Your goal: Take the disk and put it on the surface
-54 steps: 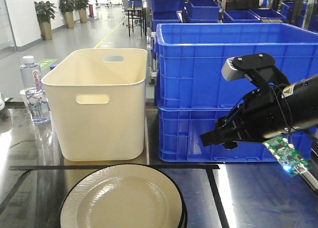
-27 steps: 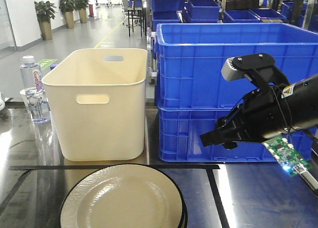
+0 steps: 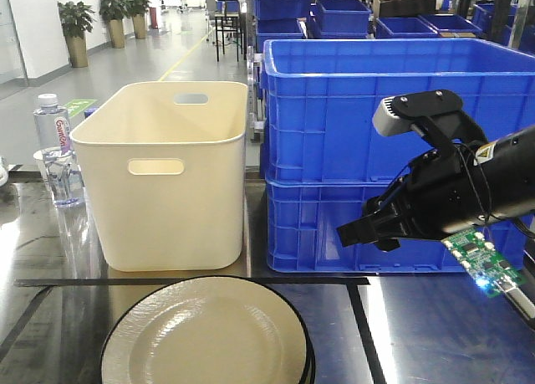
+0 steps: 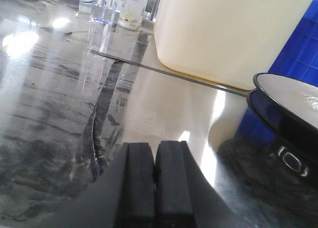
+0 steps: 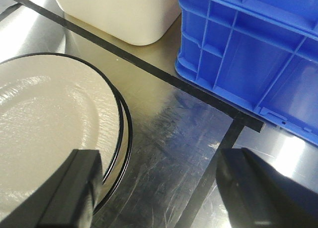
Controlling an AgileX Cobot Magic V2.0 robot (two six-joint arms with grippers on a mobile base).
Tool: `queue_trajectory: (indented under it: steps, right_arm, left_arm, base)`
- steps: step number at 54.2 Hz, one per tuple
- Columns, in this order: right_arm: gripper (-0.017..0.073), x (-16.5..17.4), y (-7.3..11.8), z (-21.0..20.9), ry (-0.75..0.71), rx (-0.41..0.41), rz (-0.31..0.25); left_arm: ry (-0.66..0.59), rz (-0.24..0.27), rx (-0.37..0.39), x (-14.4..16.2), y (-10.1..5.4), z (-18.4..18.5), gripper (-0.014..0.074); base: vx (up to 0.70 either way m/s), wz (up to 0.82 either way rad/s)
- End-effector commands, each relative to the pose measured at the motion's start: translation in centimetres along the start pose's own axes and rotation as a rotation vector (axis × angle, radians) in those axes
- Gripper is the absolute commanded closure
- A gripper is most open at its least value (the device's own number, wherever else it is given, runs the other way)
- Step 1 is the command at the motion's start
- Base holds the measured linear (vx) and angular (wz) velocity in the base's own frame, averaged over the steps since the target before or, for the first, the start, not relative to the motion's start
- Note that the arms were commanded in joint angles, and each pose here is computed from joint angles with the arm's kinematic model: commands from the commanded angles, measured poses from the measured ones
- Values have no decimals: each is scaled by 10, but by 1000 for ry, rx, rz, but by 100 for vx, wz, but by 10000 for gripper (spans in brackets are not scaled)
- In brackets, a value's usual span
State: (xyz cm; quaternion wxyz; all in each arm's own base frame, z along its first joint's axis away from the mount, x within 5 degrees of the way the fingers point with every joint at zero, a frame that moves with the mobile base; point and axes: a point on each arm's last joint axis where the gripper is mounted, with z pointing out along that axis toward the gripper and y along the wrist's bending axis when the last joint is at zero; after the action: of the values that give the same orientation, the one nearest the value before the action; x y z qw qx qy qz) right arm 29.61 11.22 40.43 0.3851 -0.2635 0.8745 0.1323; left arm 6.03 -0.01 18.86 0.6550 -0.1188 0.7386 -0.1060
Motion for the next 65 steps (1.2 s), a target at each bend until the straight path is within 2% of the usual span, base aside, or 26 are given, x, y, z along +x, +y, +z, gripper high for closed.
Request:
queue_trajectory:
  steps: [1, 25, 29, 38, 43, 54, 60, 65]
  right_arm:
    - [15, -15, 1, -23, -131, 31, -13]
    - [25, -14, 1, -23, -126, 36, -19]
    - [59, -14, 0, -24, -127, 45, -15]
    - [214, -2, 4, -35, -163, 64, 66]
    - [311, 19, 7, -45, -203, 96, 84]
    - [567, 88, 17, -76, -368, 231, 117]
    - [573, 130, 19, -93, -430, 337, 93]
    - [571, 167, 17, -101, -472, 422, 161]
  left_arm:
    - [-81, -2, 30, -12, -4, -1, 601]
    - [-81, -2, 30, -12, -4, -1, 601]
    - [-81, -1, 30, -12, -4, -1, 601]
    - [-81, -1, 30, -12, -4, -1, 601]
    - [-81, -1, 30, -12, -4, -1, 601]
    - [-81, -1, 30, -12, -4, -1, 601]
    - [-81, -1, 30, -12, -4, -1, 601]
    - [-81, -1, 30, -12, -4, -1, 601]
  base:
    - [0, 0]
    - [0, 0]
    - [0, 0]
    - [0, 0]
    - [0, 0]
    - [0, 0]
    - [0, 0]
    - [0, 0]
